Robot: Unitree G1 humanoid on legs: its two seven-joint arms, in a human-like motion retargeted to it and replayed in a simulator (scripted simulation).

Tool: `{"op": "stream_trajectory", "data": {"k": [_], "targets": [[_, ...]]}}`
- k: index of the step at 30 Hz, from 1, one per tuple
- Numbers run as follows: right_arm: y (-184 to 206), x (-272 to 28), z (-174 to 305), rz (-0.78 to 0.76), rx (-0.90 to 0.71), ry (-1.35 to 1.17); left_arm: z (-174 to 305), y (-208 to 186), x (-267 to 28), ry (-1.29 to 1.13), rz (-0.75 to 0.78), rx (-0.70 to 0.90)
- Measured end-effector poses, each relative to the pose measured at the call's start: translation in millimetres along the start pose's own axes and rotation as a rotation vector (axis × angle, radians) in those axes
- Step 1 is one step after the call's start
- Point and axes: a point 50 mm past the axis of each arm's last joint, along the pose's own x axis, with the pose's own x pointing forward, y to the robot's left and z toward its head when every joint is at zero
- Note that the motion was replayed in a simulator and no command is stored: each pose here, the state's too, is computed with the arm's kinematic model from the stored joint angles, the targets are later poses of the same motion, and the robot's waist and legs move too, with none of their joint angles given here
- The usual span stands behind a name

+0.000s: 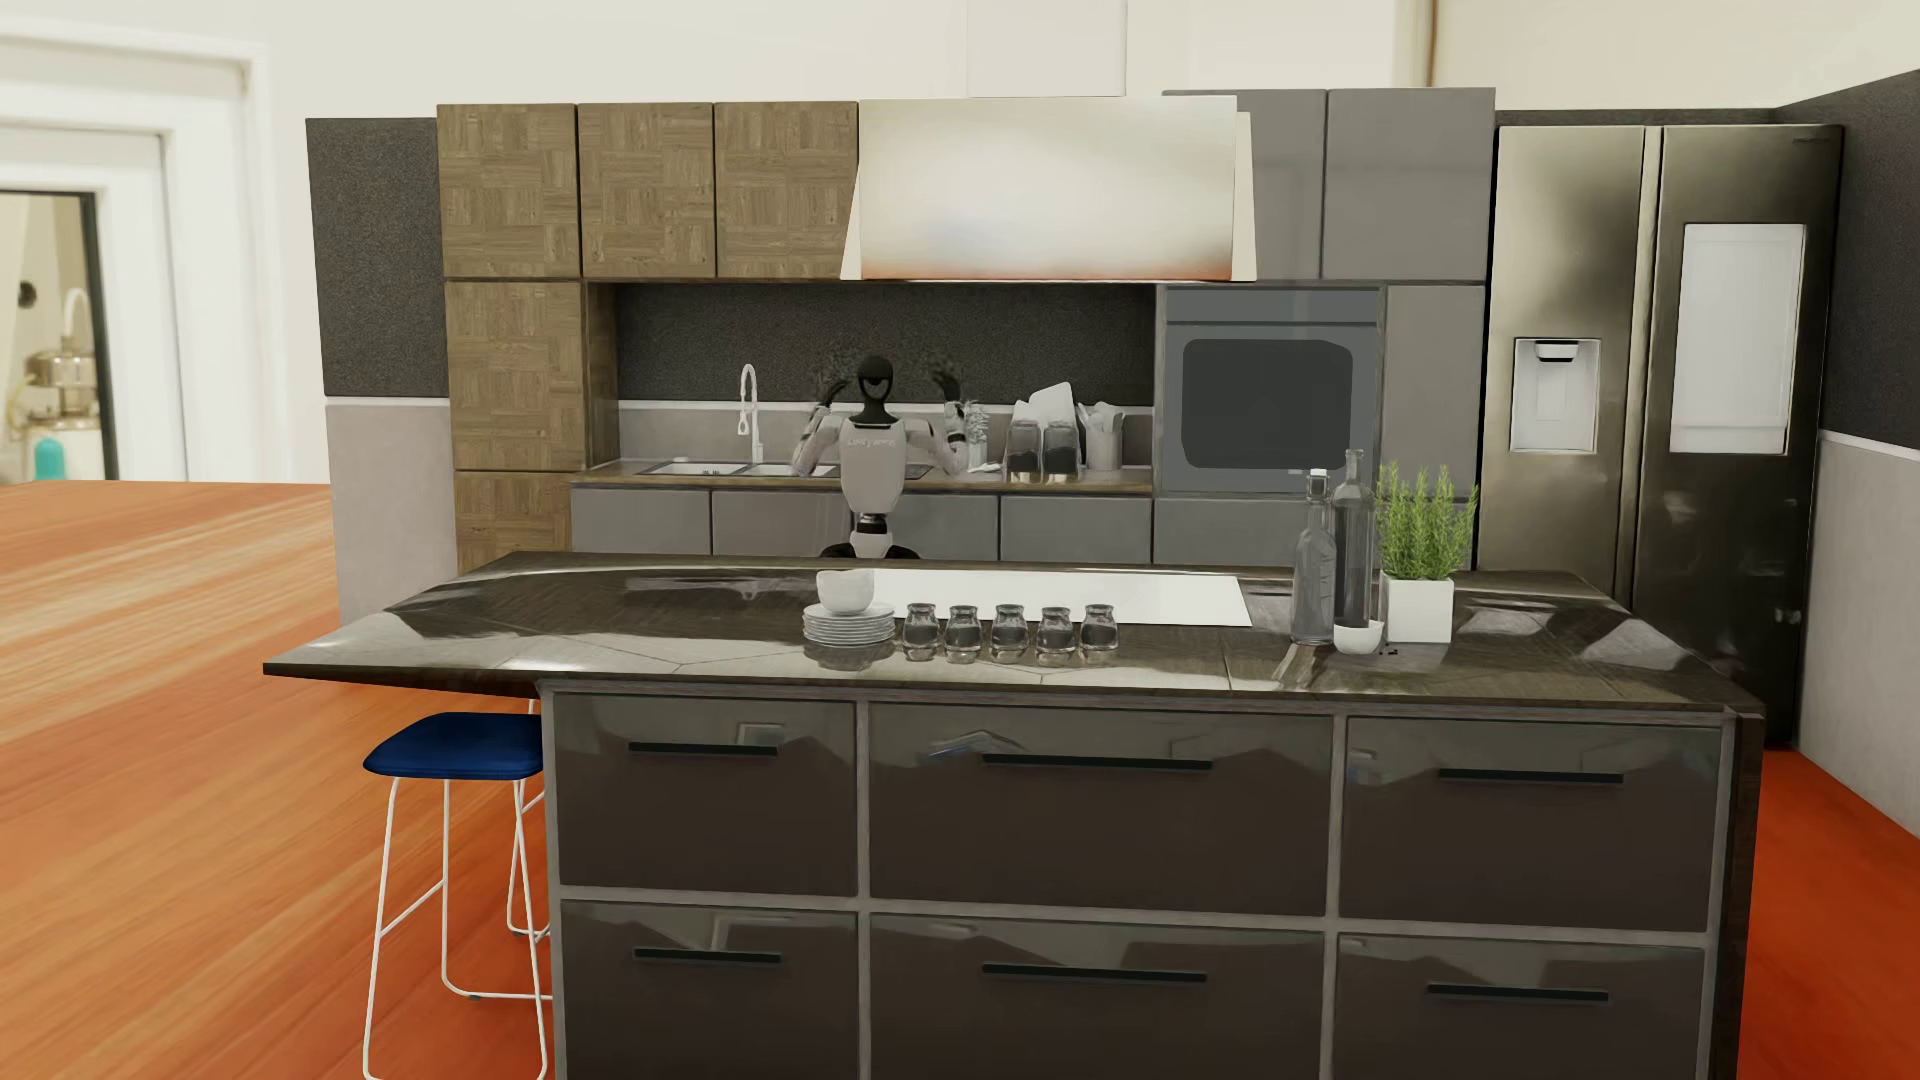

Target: Wait

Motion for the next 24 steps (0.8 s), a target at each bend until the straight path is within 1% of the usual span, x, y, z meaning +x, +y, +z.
{"op": "stream_trajectory", "data": {"k": [4,9,13,16,19,22,24], "targets": [[24.2,-31.7,-17.4,0.089,0.049,0.119,-15.2,-18.7,-34.6,0.111,-0.049,-0.053],[51.5,-76.6,-29.5,0.189,0.126,0.267,-28.0,-51.5,-75.5,0.252,-0.151,-0.144],[72.1,-101.2,-30.8,0.273,0.185,0.341,-46.2,-72.0,-107.3,0.406,-0.207,-0.2],[90.0,-117.9,-36.8,0.355,0.219,0.409,-64.7,-82.1,-127.3,0.525,-0.238,-0.213],[113.5,-139.1,-45.9,0.484,0.245,0.491,-84.7,-88.5,-143.6,0.636,-0.26,-0.21],[126.9,-158.0,-59.8,0.544,0.253,0.587,-102.9,-91.3,-163.3,0.748,-0.288,-0.192],[136.8,-170.7,-62.3,0.584,0.273,0.632,-108.2,-95.7,-170.6,0.787,-0.3,-0.197]]}}
